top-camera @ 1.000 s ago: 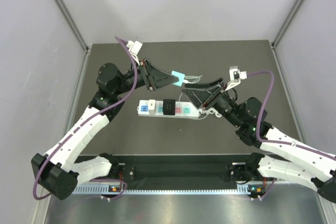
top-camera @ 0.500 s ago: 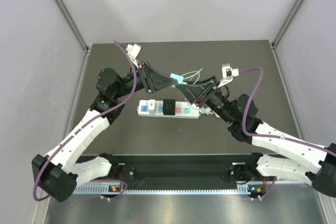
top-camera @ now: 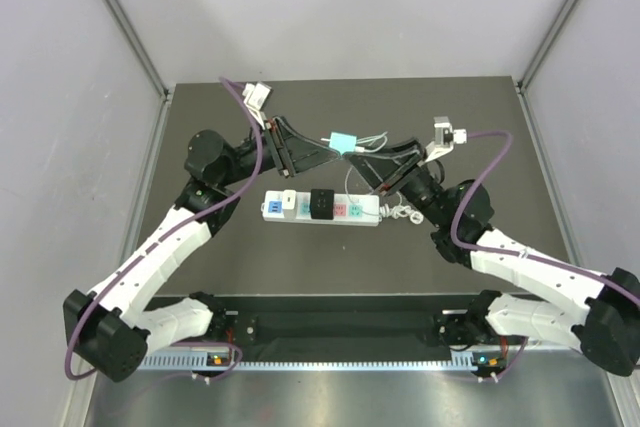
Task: Insert the plug
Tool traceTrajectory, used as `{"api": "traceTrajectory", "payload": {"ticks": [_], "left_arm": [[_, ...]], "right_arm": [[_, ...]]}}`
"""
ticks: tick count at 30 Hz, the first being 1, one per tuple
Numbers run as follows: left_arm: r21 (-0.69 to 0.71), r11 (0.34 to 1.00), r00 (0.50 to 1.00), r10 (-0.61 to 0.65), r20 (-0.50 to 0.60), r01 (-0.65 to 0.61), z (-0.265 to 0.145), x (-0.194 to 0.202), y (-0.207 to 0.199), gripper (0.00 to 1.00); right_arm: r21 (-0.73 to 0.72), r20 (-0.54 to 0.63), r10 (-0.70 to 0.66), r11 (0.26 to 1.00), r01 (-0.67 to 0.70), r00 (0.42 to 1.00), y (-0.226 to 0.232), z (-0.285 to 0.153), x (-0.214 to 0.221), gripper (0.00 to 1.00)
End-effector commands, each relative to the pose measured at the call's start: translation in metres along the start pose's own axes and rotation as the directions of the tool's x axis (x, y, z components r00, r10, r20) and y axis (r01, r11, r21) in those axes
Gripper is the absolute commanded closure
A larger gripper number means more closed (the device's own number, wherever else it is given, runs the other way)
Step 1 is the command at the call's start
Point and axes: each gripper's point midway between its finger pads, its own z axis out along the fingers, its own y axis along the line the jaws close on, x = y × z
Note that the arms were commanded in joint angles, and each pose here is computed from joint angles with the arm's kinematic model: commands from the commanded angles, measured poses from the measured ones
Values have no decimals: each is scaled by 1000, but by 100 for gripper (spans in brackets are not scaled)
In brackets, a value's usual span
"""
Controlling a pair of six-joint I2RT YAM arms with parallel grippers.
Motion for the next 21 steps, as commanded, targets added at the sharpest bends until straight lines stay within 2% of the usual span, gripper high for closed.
{"api": "traceTrajectory", "payload": {"ticks": [1,6,9,11,12,13,15,16,17,18,19,21], "left_arm": [[32,999,999,-14,-36,15,2,5,-4,49],[-9,1000,1000,2,-22,-2,4,1,2,22],[-53,999,999,11,-34,-13,5,0,9,21],[-85,996,999,20,-51,-25,4,2,13,21],[-99,994,998,33,-50,-38,3,1,14,21],[-150,989,998,8,-67,-18,-1,7,23,21],[-199,977,995,63,-75,-77,-7,7,29,21],[-242,966,995,74,-61,-87,-10,5,36,21],[-289,953,994,74,-79,-94,-17,11,43,21],[-319,943,994,77,-79,-99,-21,12,49,21],[-364,926,994,86,-66,-105,-25,10,57,21],[-446,890,994,63,-85,-95,-38,17,76,21]], "right_arm": [[-200,115,21,980,2,993,30,-10,-42,100],[-114,108,-66,990,78,992,1,-26,-61,100],[-32,88,-136,990,139,987,-20,-35,-79,100],[82,78,-239,969,233,968,-48,-44,-106,100],[118,95,-298,951,287,950,-47,-44,-129,100],[275,58,-353,905,325,934,-84,-58,-151,100],[359,40,-442,843,400,896,-94,-59,-196,100],[466,-4,-456,787,405,890,-118,-75,-216,100],[513,-77,-517,713,478,853,-131,-80,-227,100],[531,-117,-561,662,529,819,-131,-69,-250,100],[562,-233,-556,593,577,798,-151,-78,-246,100],[542,-301,-554,571,617,776,-160,-69,-254,100]]}}
